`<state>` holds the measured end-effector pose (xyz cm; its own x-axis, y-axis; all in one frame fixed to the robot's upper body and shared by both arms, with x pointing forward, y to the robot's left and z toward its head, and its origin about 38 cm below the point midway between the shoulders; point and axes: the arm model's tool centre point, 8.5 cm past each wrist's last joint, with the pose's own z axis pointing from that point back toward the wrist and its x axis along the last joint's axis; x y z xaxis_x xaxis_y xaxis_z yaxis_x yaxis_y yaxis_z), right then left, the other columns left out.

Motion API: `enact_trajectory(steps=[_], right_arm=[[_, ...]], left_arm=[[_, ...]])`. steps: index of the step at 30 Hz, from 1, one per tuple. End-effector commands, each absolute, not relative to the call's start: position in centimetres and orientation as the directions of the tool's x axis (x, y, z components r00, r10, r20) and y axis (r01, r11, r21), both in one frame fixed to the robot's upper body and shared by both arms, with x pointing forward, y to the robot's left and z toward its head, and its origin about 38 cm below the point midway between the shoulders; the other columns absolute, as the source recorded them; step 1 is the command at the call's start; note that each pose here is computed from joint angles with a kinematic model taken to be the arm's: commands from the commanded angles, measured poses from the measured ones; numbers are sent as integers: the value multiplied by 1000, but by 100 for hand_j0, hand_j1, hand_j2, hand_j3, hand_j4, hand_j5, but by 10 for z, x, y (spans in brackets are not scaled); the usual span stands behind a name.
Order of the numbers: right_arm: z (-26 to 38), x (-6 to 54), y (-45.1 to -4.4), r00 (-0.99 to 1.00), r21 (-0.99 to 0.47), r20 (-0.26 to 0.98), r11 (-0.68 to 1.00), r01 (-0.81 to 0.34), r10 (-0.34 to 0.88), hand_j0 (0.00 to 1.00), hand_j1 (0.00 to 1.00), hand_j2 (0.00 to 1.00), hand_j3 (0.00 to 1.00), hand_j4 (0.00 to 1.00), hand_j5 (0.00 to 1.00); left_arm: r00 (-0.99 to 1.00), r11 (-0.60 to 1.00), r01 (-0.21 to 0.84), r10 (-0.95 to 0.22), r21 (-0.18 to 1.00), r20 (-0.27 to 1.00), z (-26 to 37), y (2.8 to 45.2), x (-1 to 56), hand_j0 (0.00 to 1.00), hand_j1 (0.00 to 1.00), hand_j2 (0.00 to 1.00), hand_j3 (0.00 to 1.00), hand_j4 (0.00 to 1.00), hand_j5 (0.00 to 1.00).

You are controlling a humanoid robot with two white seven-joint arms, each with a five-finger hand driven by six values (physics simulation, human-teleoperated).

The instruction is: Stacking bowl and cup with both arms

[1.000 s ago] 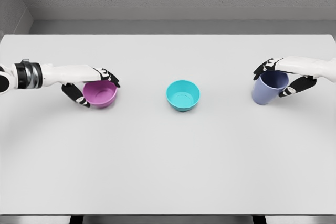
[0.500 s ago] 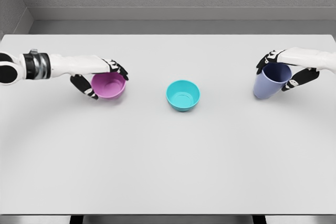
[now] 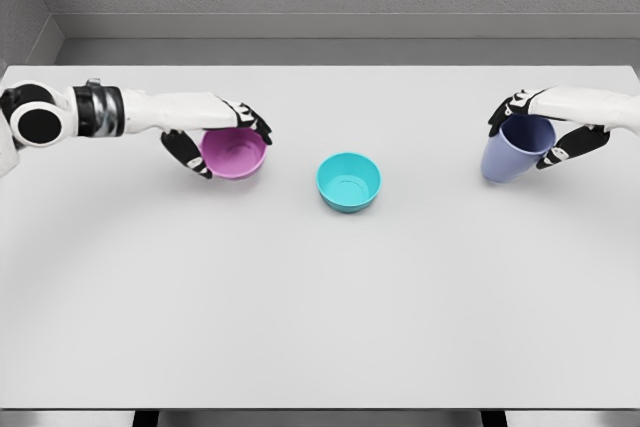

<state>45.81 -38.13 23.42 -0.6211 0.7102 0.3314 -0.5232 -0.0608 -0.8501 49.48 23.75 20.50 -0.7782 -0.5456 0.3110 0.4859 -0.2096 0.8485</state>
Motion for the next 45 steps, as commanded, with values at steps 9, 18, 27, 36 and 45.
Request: enact_trajectory(steps=[9,18,27,36,45], right_arm=[[242,457,-370,-649,-861,329,-65,-505,686,54,54,54,54,54,54],[248,457,-363,-669,-868,321,-74,-491,670,54,54,54,54,54,54],[258,457,-357,-691,-878,304,-88,-470,656,54,54,54,54,54,54],[262,454,-342,-725,-880,288,-127,-459,626,55,55,55,55,55,55],[262,455,-341,-728,-874,281,-147,-463,625,55,55,55,55,55,55]], left_arm=[[-805,-208,467,-503,860,316,212,210,498,76,76,76,76,76,76],[-824,-212,448,-473,869,310,219,189,502,76,76,76,76,76,76],[-840,-217,435,-448,874,307,223,169,505,76,76,76,76,76,76],[-859,-225,425,-405,877,313,223,144,502,76,76,76,76,76,76],[-877,-235,406,-371,883,305,231,124,502,76,76,76,76,76,76]])
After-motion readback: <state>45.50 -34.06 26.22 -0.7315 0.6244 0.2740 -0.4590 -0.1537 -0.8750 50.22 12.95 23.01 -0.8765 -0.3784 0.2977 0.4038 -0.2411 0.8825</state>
